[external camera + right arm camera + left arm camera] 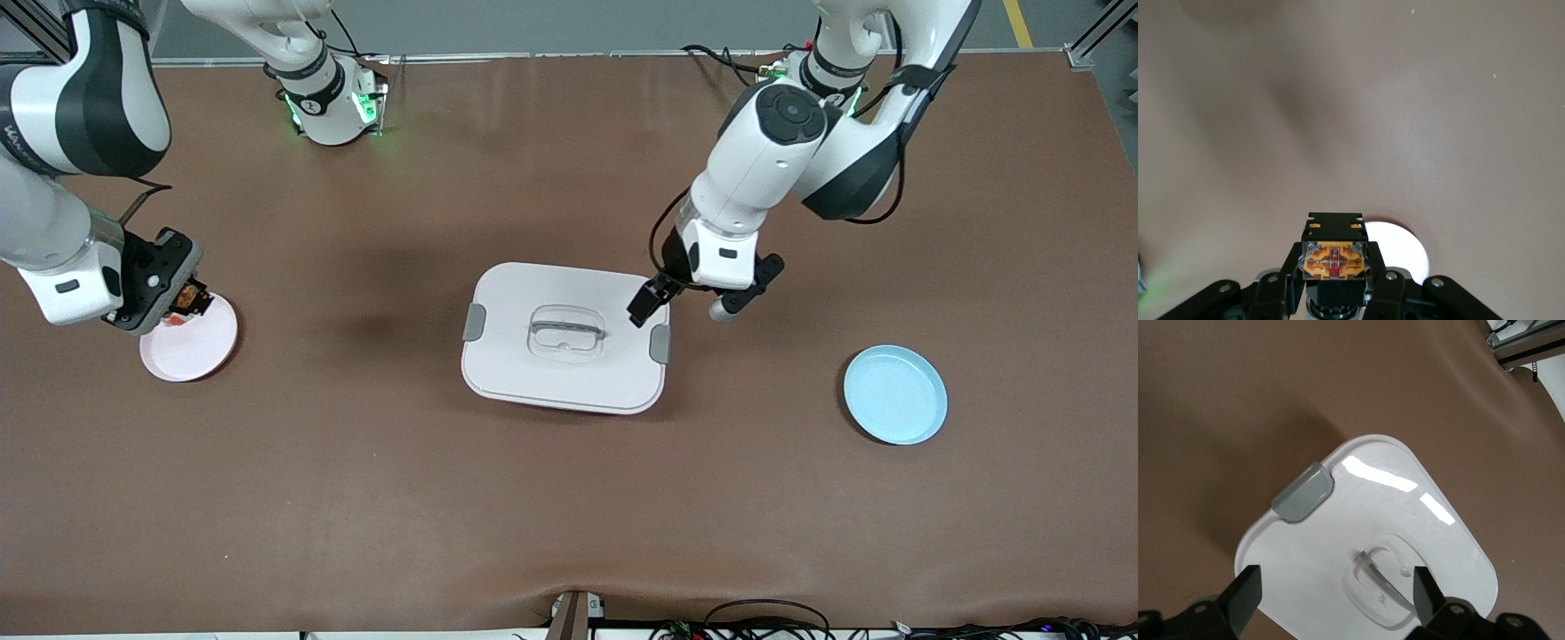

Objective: Transfer orange switch to right arm and place
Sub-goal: 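Carry the switch with the right gripper over the white plate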

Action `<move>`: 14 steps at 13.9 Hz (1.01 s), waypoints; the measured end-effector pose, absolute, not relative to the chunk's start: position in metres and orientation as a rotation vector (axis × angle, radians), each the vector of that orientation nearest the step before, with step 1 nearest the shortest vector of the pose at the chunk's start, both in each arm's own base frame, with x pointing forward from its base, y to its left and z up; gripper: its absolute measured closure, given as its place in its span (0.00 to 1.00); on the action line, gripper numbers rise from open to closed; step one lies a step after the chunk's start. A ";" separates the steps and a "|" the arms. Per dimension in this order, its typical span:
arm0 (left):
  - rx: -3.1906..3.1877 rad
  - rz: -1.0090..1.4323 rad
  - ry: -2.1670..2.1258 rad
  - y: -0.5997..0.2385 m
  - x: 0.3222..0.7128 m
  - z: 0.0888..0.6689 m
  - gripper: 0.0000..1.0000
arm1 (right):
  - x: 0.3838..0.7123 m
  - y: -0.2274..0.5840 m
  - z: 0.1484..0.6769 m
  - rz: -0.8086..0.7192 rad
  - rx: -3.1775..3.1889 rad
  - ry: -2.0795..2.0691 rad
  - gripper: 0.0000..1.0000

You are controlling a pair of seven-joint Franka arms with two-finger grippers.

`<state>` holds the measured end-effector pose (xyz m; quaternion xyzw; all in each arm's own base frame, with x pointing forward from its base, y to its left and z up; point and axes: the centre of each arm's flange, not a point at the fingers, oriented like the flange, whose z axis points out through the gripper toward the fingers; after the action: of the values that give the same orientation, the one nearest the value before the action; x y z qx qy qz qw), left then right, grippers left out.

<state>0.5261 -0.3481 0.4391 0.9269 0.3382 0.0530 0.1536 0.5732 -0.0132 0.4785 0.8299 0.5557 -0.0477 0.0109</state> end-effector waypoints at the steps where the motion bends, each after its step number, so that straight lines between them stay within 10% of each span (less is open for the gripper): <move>1: 2.679 0.175 0.943 -0.338 0.526 0.440 0.00 | 0.573 -0.023 0.471 -0.151 2.552 1.762 0.59; 14: 3.025 0.238 0.396 -0.216 0.541 0.463 0.00 | 0.547 -0.111 0.324 -0.120 2.251 1.973 0.59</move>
<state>0.5407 -0.2159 0.4628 0.9877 0.1292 0.0778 0.0409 0.5473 -0.1107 0.3244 0.7494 0.6569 -0.0399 0.0730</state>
